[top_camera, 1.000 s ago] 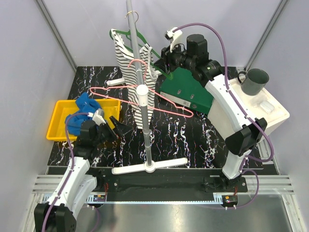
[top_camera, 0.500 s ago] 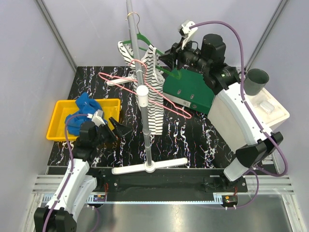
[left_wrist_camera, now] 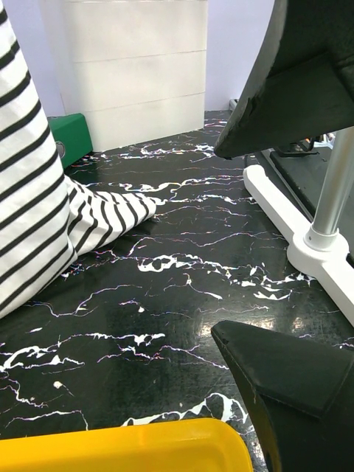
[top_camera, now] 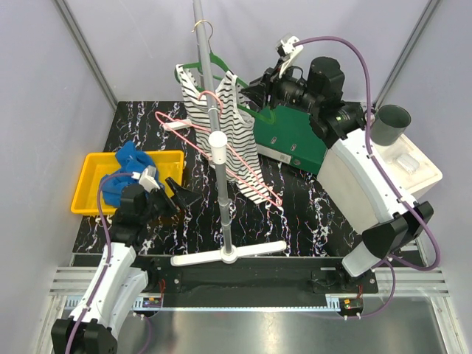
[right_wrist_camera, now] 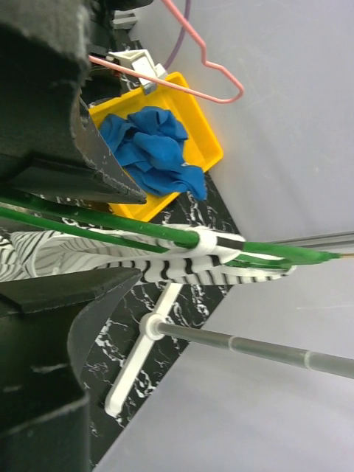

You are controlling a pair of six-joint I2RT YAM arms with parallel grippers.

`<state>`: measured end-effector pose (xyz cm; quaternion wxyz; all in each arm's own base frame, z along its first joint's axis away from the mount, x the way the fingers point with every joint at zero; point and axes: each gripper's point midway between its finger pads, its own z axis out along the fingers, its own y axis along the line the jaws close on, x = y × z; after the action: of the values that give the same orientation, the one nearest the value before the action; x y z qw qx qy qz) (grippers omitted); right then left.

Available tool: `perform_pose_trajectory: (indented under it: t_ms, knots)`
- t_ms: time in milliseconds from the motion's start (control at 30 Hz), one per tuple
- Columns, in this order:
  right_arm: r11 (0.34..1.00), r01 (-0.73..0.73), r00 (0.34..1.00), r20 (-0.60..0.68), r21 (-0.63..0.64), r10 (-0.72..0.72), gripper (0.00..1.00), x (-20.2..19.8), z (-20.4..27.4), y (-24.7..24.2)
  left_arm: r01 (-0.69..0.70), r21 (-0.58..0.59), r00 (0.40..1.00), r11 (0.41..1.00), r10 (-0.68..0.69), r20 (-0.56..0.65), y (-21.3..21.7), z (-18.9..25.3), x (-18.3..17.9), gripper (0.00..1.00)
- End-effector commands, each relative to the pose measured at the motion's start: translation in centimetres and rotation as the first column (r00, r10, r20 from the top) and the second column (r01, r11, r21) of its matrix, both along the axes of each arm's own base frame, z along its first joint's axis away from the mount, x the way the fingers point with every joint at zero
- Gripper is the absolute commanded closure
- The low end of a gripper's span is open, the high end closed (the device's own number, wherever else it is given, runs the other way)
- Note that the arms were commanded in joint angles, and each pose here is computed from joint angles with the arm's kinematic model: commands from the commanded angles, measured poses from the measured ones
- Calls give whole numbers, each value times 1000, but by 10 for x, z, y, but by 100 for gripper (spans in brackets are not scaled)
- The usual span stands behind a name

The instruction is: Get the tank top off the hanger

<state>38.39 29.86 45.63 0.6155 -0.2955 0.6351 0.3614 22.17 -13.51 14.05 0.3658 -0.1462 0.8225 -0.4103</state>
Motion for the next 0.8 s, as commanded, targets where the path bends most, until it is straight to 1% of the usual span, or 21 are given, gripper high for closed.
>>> perform_pose_trajectory:
  t_ms: [0, 67, 133, 167, 200, 300, 333, 367, 400, 433, 467, 500, 533, 567, 600, 633, 667, 767]
  knots:
    - [999, 16, 1000, -11, -42, -17, 100, -6, -11, -10, 7, 10, 997, 1000, -7, 76, 0, 19, 6, 4]
    - [998, 40, 999, -28, -56, -41, 100, -3, -18, -13, 9, 15, 997, 1000, -10, 81, 0, 20, 7, 4]
    - [996, 49, 997, -50, -71, -53, 94, -2, -23, -15, 10, 14, 997, 1000, -11, 80, -1, 21, 8, 4]
    - [995, 40, 999, -29, -88, -42, 92, 0, -22, -13, 12, 15, 997, 1000, -13, 80, -1, 21, 8, 4]
    - [994, 37, 998, -54, -102, -43, 86, 1, -28, -12, 14, 14, 997, 1000, -15, 80, -1, 21, 8, 4]
    - [992, 48, 995, -76, -119, -57, 70, 7, -27, -9, 13, 14, 997, 1000, -14, 80, -1, 20, 8, 4]
    - [992, 58, 996, -62, -114, -66, 58, 8, -18, -10, 16, 13, 997, 1000, -17, 79, -1, 19, 8, 4]
    - [987, 74, 993, -82, -142, -86, 49, 14, -27, -9, 21, 12, 997, 1000, -21, 74, -2, 18, 8, 4]
    - [985, 82, 992, -84, -151, -95, 48, 16, -27, -7, 21, 12, 997, 1000, -21, 73, -2, 17, 8, 4]
    - [985, 95, 993, -55, -147, -104, 47, 17, -13, -8, 24, 12, 997, 1000, -25, 70, -2, 17, 7, 4]
    - [978, 106, 989, -87, -177, -123, 46, 22, -25, -7, 27, 11, 997, 1000, -28, 69, -3, 16, 7, 4]
    - [976, 106, 988, -90, -190, -124, 43, 23, -26, -5, 28, 11, 997, 1000, -29, 67, -3, 16, 7, 4]
    - [977, 113, 991, -51, -183, -124, 41, 22, -8, -5, 31, 8, 997, 1000, -31, 68, -3, 16, 7, 4]
    - [967, 121, 985, -93, -224, -145, 41, 29, -25, -3, 31, 6, 997, 999, -32, 67, -4, 16, 6, 4]
    - [965, 117, 985, -98, -235, -144, 41, 29, -25, -1, 31, 6, 997, 999, -32, 67, -4, 16, 6, 4]
    - [968, 119, 988, -73, -222, -139, 40, 28, -11, -1, 32, 4, 997, 999, -32, 67, -4, 16, 5, 4]
    - [963, 102, 985, -110, -250, -133, 38, 32, -26, 3, 32, 4, 997, 999, -32, 70, -4, 16, 5, 4]
    - [957, 90, 986, -113, -275, -125, 37, 34, -30, 11, 36, 5, 997, 999, -36, 72, -4, 16, 4, 4]
